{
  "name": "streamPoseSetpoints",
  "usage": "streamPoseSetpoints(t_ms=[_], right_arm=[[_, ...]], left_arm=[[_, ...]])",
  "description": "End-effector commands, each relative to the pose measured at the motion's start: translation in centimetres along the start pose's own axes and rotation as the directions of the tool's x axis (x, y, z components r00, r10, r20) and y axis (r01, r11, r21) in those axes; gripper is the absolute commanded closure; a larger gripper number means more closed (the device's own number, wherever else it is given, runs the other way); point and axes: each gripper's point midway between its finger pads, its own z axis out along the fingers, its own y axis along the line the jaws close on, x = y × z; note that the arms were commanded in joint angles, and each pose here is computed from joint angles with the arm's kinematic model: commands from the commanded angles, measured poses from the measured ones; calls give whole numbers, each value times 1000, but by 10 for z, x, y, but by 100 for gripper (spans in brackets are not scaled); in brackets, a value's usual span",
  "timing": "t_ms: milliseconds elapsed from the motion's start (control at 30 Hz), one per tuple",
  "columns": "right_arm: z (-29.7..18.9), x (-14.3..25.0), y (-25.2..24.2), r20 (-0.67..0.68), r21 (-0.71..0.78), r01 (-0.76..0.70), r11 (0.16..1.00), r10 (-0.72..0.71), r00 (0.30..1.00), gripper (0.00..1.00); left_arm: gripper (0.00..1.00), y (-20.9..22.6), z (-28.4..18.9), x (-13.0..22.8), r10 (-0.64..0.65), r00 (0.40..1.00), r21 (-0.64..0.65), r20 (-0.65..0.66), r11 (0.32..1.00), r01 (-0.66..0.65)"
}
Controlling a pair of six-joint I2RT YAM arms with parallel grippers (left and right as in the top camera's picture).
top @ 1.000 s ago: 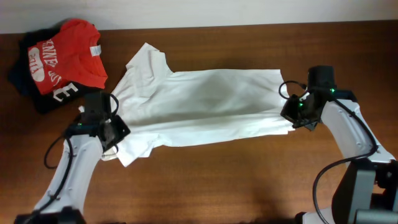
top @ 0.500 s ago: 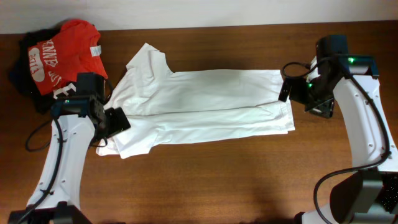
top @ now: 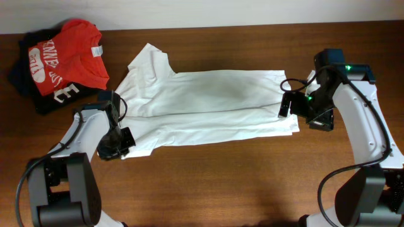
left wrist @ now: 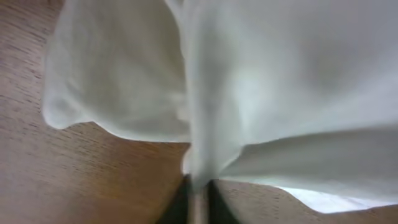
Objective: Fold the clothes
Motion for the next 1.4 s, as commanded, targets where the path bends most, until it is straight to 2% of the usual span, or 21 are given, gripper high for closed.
streamPoseSetpoints(t_ms=[0,133,300,400,567,600,633,667,733,767,800,867,933,1000,1100,1167,1200,1300,1367], right_arm=[[3,1,-1,-7,0,8,1000,-8,1000,1],[3,1,-1,-5,0,7,1000,-7,1000,1],[3,-1,-1,3,-2,9,1000,-9,1000,1],[3,-1,-1,1,-2,9,1000,-9,1000,1],[10,6,-3,-23,4,4,1000,-4,1000,3],[11,6,-4,-24,4,4,1000,-4,1000,4],[11,5,-4,-23,4,4,1000,-4,1000,3],[11,5,-4,-23,4,4,1000,-4,1000,3],[11,6,-4,-25,4,4,1000,-3,1000,3],[11,6,-4,-25,4,4,1000,-3,1000,2],[11,6,-4,-24,4,3,1000,-3,1000,3],[11,3,-2,-15,-2,2,1000,-2,1000,2],[11,3,-1,-16,-10,2,1000,-2,1000,3],[11,8,-2,-33,-5,-1,1000,1,999,3],[17,16,-6,-66,4,-6,1000,7,998,2],[21,18,-7,-74,6,-8,1000,8,997,2],[21,17,-7,-69,5,-7,1000,8,998,3],[21,16,-6,-63,4,-6,1000,6,998,3],[21,15,-6,-62,3,-6,1000,6,998,2]], left_arm=[[99,0,-2,-5,1,1000,1,6,1000,-1],[99,-21,-29,-27,-4,998,102,63,995,-2],[100,-48,-41,-59,-18,983,236,183,971,-27],[100,-60,-53,-94,-48,946,286,321,957,-49],[99,-76,-84,-143,-103,848,352,520,930,-103],[86,-79,-90,-149,-112,830,361,547,926,-113],[32,-80,-95,-155,-120,812,368,571,922,-122],[1,-81,-97,-158,-123,804,370,581,920,-127],[1,-81,-112,-159,-111,805,363,582,922,-136],[1,-78,-119,-152,-101,828,355,551,927,-124],[1,-76,-124,-127,-65,892,357,448,928,-111],[1,-86,-104,-82,2,962,386,272,916,-111],[1,-101,-75,-53,65,982,369,175,921,-127],[1,-116,-41,-41,101,990,344,102,930,-130],[7,-122,-14,-51,105,991,328,85,936,-127],[8,-118,-9,-61,96,988,288,121,949,-128],[16,-120,-10,-66,94,985,294,142,947,-132],[20,-127,-15,-80,86,976,315,202,937,-148],[32,-132,-18,-89,80,967,329,242,931,-159]])
